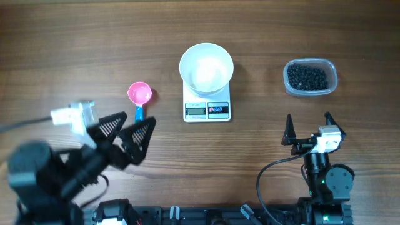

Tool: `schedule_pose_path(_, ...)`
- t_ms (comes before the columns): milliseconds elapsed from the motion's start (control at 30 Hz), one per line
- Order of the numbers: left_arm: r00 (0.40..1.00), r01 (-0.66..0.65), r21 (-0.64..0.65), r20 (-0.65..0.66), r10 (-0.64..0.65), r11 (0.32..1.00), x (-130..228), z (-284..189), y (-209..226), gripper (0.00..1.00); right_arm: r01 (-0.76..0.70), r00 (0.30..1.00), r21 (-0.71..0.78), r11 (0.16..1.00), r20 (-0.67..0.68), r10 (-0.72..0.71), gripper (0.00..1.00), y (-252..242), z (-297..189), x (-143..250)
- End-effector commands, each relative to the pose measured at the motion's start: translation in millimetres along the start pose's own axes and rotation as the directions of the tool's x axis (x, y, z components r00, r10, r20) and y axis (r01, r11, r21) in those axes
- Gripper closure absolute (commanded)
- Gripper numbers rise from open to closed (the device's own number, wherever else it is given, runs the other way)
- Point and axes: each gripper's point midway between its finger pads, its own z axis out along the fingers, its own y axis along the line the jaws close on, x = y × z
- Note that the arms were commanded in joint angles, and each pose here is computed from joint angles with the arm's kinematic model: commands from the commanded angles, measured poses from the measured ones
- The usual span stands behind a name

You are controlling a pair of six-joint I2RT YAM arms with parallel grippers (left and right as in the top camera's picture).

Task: Scoop item into bowl and weigh 150g on scale
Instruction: 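Raise the left gripper and swing it over the pink scoop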

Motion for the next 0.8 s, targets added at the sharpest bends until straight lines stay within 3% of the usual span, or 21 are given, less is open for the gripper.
schedule_pose_path(0,0.993,0.015,0.044,-0.117,-0.01,0.999,-16,4,-20,0.0,0.002,1.0,0.011,1.0,-0.001,-0.002,0.0,-2,0,1)
schedule_pose_path(167,0.979,0.071,0.088,-0.195,-0.053,0.994,-12,11,-25,0.0,0.002,1.0,0.011,1.0,-0.001,-0.002,0.0,-2,0,1)
schedule_pose_path(467,0.962,0.057,-0.185,-0.253,-0.104,0.981,1,8,8,0.01,0.003,1.0,0.011,1.0,-0.001,-0.003,0.0,-2,0,0)
schedule_pose_path(767,0.864,-0.011,-0.443,-0.455,-0.214,0.896,29,28,41,0.0,0.003,1.0,0.011,1.0,-0.001,-0.003,0.0,-2,0,0)
